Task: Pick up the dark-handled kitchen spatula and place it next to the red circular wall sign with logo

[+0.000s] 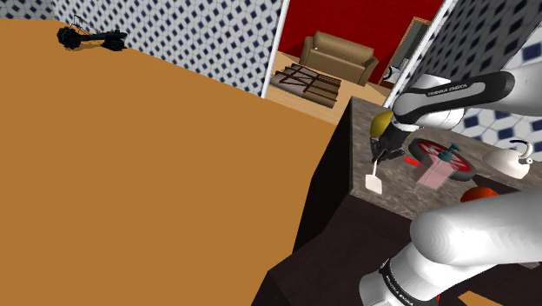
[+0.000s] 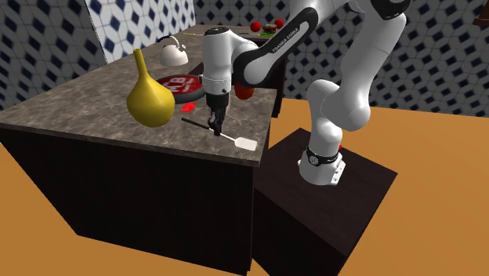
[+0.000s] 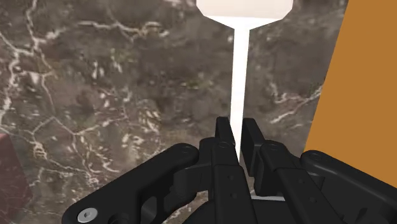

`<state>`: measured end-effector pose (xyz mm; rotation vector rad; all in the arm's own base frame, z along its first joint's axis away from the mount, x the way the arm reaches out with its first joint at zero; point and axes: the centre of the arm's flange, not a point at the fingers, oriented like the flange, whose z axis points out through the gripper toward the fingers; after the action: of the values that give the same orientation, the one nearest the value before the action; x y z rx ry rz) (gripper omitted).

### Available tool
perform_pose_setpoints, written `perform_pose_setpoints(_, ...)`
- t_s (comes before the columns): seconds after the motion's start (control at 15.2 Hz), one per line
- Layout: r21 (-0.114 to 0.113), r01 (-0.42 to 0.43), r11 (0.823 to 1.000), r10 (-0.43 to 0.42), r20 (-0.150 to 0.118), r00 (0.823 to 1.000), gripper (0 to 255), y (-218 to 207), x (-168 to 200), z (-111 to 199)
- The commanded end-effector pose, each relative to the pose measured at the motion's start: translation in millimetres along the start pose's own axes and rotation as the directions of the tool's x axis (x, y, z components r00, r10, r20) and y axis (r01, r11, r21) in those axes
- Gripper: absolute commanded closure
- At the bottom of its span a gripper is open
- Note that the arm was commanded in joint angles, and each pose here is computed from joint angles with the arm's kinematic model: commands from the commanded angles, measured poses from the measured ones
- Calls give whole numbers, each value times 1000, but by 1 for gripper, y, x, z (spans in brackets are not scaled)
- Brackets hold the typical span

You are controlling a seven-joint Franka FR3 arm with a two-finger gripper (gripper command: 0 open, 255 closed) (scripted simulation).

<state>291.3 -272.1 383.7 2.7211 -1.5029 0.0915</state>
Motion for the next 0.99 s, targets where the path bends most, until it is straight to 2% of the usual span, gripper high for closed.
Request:
perform_pose_setpoints(0.0, 0, 0, 1000, 0, 0, 1000, 255, 0, 0, -11)
perform_pose_setpoints(0.92, 0, 0, 1000, 0, 0, 1000, 255, 0, 5, -84)
